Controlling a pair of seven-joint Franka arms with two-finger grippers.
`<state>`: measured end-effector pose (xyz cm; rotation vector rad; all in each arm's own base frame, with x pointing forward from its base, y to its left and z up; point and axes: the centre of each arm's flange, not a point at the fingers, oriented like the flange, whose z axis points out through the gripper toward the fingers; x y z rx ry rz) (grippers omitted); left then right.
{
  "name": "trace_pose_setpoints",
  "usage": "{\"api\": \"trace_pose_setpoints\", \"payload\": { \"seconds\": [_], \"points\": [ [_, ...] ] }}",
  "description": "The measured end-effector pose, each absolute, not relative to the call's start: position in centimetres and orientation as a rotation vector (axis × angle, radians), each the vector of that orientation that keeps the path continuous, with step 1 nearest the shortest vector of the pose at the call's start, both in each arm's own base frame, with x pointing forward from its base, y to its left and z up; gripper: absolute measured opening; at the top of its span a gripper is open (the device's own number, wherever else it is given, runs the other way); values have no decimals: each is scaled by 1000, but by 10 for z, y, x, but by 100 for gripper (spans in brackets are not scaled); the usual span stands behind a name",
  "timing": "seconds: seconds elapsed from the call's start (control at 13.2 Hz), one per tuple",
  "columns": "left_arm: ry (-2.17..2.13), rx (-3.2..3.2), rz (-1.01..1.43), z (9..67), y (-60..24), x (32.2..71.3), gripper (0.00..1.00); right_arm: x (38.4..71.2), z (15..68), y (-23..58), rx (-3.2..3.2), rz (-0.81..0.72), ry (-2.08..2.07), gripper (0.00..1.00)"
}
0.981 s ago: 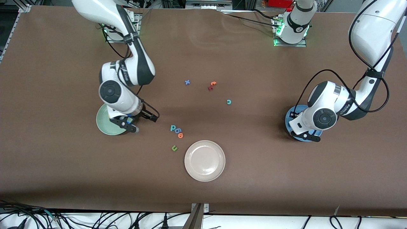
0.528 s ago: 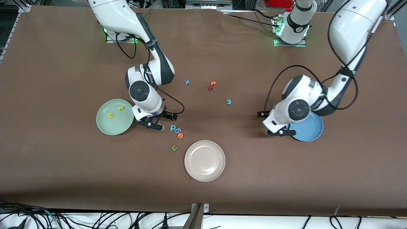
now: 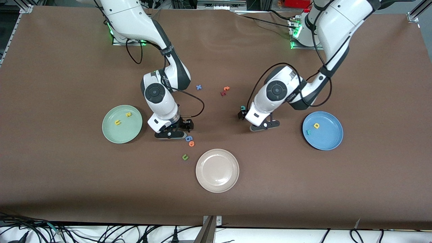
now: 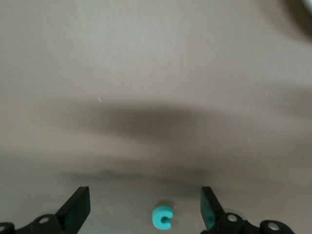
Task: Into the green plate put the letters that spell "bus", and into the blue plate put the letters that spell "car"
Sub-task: 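Grasp the teal d and teal c with the right and left grippers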
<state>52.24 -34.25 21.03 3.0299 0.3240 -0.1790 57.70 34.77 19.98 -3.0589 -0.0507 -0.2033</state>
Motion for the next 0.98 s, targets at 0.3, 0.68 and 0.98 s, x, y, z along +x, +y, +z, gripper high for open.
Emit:
{"api": "trace_pose_setpoints", "payload": {
  "seconds": [0.3,0.68,0.98],
  "points": [
    [286,3079,-110,198,-366,493,100,576,181,346,-3071,-214,-65,89],
    [275,3093,-74,188,-383,468,96,577,180,345,-3072,-219,-114,72],
    [269,3096,-92,181,-384,464,72,579,183,345,-3063,-254,-131,72]
  ]
}}
